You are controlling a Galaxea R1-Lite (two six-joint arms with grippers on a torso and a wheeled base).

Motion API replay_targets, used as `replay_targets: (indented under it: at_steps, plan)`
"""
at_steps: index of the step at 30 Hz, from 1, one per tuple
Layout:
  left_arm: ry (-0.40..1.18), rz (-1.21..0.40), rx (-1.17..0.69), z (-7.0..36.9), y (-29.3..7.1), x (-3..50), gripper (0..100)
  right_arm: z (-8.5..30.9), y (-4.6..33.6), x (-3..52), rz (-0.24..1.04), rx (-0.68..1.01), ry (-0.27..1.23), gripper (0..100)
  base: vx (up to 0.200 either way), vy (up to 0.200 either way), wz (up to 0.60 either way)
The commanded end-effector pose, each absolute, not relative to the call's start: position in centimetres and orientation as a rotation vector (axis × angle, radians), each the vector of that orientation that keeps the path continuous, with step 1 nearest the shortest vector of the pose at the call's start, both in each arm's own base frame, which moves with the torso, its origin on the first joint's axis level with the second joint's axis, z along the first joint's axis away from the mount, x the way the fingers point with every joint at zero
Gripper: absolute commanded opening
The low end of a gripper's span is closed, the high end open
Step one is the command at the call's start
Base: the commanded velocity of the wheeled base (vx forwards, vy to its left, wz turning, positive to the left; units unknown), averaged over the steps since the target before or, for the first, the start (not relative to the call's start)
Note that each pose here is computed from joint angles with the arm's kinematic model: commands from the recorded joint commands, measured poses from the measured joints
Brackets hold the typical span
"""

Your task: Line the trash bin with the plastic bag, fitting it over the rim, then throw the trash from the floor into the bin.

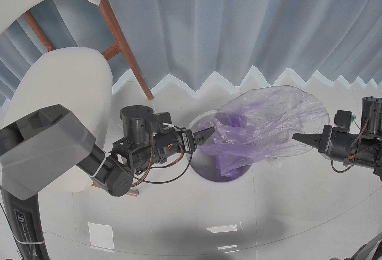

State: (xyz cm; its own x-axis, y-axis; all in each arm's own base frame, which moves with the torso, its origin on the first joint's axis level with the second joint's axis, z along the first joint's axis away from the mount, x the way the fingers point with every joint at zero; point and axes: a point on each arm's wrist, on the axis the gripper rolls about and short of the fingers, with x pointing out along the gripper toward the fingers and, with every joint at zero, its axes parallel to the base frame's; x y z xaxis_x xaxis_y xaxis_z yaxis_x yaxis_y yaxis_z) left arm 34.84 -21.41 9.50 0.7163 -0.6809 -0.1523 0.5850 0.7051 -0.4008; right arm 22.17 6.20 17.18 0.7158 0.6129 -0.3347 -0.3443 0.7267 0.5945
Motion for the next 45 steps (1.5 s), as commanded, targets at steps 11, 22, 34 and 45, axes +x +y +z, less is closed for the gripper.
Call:
replay_targets:
  at_steps: [11, 22, 34, 45]
  plan:
    - [0.157, -0.851, -0.152, 6.7, -23.4, 37.7, 100, 18.1, 6.1, 21.3, 0.568, 0.542, 0.515, 0, 0.0, 0.0, 0.0]
    - [0.116, -0.859, -0.158, 6.7, -25.0, 39.8, 100, 18.3, 6.0, 21.2, 0.57, 0.541, 0.504, 0, 0.0, 0.0, 0.0]
    - [0.108, -0.844, -0.163, 7.7, -24.8, 40.0, 0, 17.8, 5.9, 21.0, 0.565, 0.543, 0.524, 0, 0.0, 0.0, 0.0]
    - [0.265, -0.807, -0.265, 17.2, -20.6, 33.1, 0, 18.2, 6.4, 22.4, 0.617, 0.518, 0.518, 0, 0.0, 0.0, 0.0]
